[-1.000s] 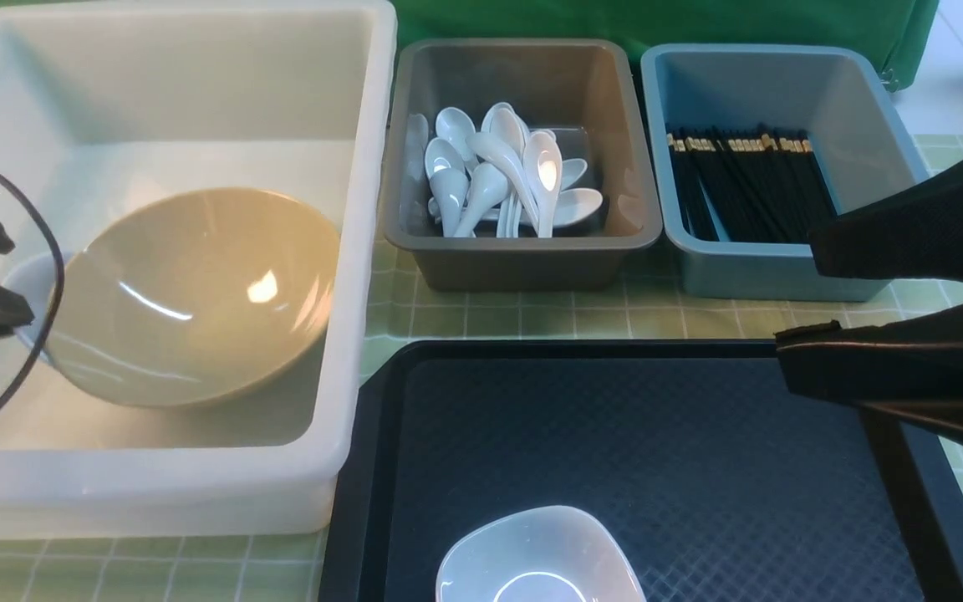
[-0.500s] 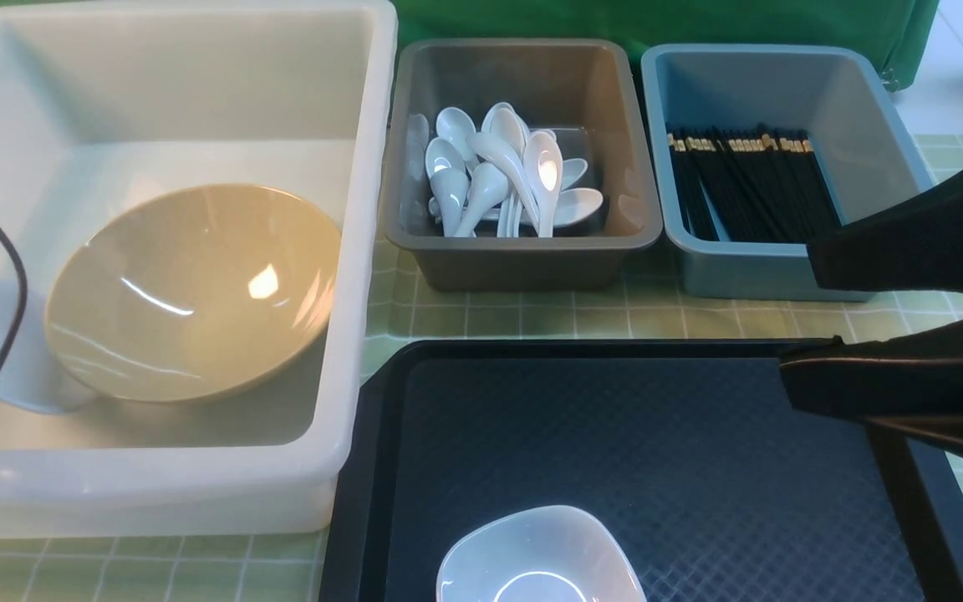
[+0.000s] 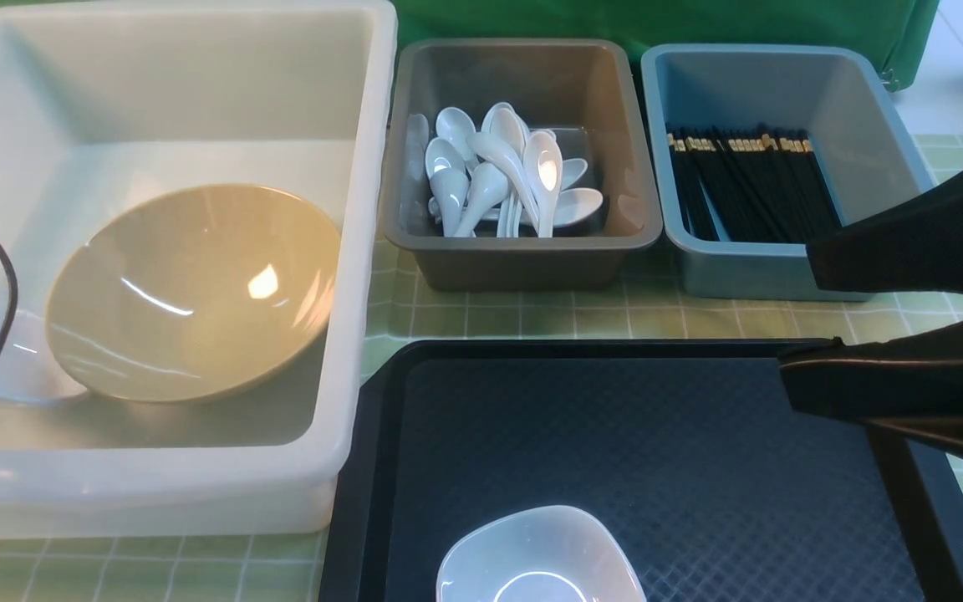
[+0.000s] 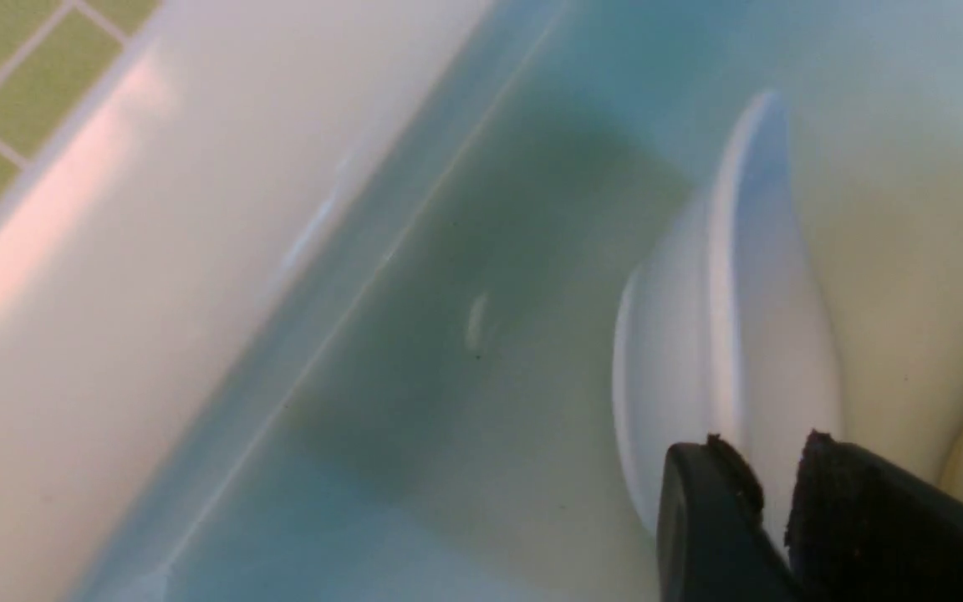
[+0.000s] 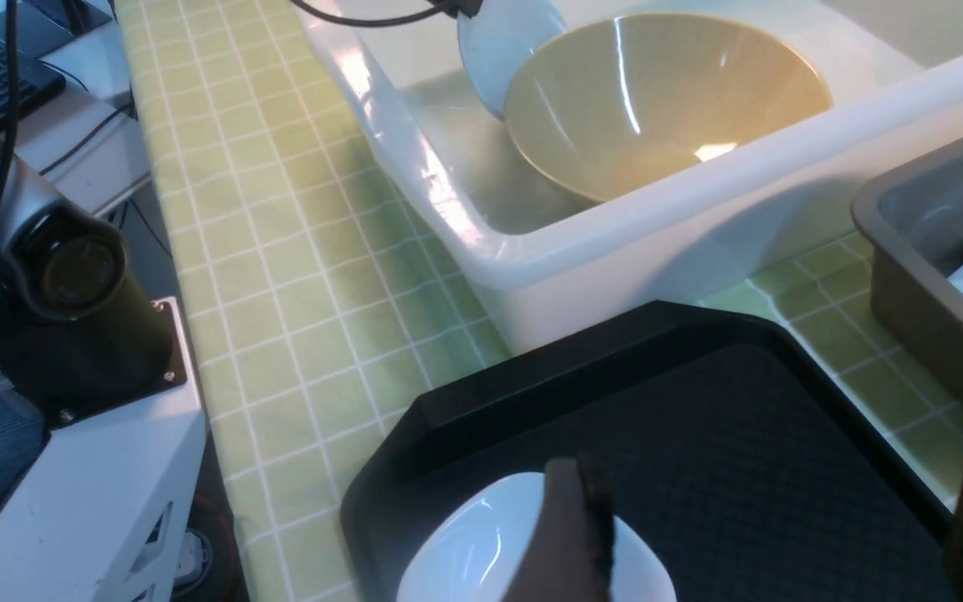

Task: On green table put chopsticks spoon bowls plates into blue grey white boxes.
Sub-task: 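Place the white bowl into the white bin with the other dishes with the left gripper, then grasp the small white bowl on the black tray by its rim with the left gripper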

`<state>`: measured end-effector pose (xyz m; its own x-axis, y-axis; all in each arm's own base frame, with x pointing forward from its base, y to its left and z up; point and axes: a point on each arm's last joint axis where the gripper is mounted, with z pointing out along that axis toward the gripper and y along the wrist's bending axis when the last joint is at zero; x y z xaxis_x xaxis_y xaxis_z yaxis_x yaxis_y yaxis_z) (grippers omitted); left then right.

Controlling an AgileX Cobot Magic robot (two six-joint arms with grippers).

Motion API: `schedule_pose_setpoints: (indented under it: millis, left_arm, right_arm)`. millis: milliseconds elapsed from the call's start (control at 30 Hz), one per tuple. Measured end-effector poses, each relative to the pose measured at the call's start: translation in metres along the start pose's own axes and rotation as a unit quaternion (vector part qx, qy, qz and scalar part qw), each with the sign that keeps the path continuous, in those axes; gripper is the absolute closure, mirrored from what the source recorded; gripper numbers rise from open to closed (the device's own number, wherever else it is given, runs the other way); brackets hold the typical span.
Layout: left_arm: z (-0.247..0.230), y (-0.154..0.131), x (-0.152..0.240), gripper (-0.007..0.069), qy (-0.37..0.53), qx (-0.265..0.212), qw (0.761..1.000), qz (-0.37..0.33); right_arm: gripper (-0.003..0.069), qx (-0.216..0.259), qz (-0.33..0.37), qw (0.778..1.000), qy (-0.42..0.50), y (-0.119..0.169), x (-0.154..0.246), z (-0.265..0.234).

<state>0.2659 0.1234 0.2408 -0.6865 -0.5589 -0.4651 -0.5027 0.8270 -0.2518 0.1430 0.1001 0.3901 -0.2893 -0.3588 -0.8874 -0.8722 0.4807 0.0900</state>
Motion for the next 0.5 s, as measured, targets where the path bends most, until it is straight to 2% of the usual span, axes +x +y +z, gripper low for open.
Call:
schedule_pose_setpoints:
  millis: [100, 200, 300, 400, 500]
  left_arm:
    - [0.0, 0.001, -0.001, 0.034, -0.004, -0.004, 1.0, -0.008]
    - [-0.001, 0.001, -0.001, 0.0247, -0.005, -0.008, 1.0, -0.004]
    - [-0.008, 0.001, -0.003, 0.0117, -0.012, -0.018, 1.0, 0.012]
    - [-0.027, -0.002, -0.015, 0.0041, -0.035, -0.026, 0.999, 0.026]
    - [-0.055, -0.01, -0.029, 0.0026, -0.058, -0.025, 0.997, 0.036]
  right_arm:
    - [0.0102, -0.001, 0.0, 1.0, 0.001, 0.0, 0.0, 0.0]
    - [0.0102, -0.006, 0.0, 1.0, 0.004, 0.001, 0.001, 0.0]
    - [0.0102, -0.01, 0.0, 1.0, 0.007, 0.002, 0.001, 0.0]
    - [0.0102, -0.011, 0.0, 1.0, 0.007, 0.002, 0.001, 0.0]
    - [0.0102, -0.011, 0.0, 1.0, 0.008, 0.002, 0.001, 0.0]
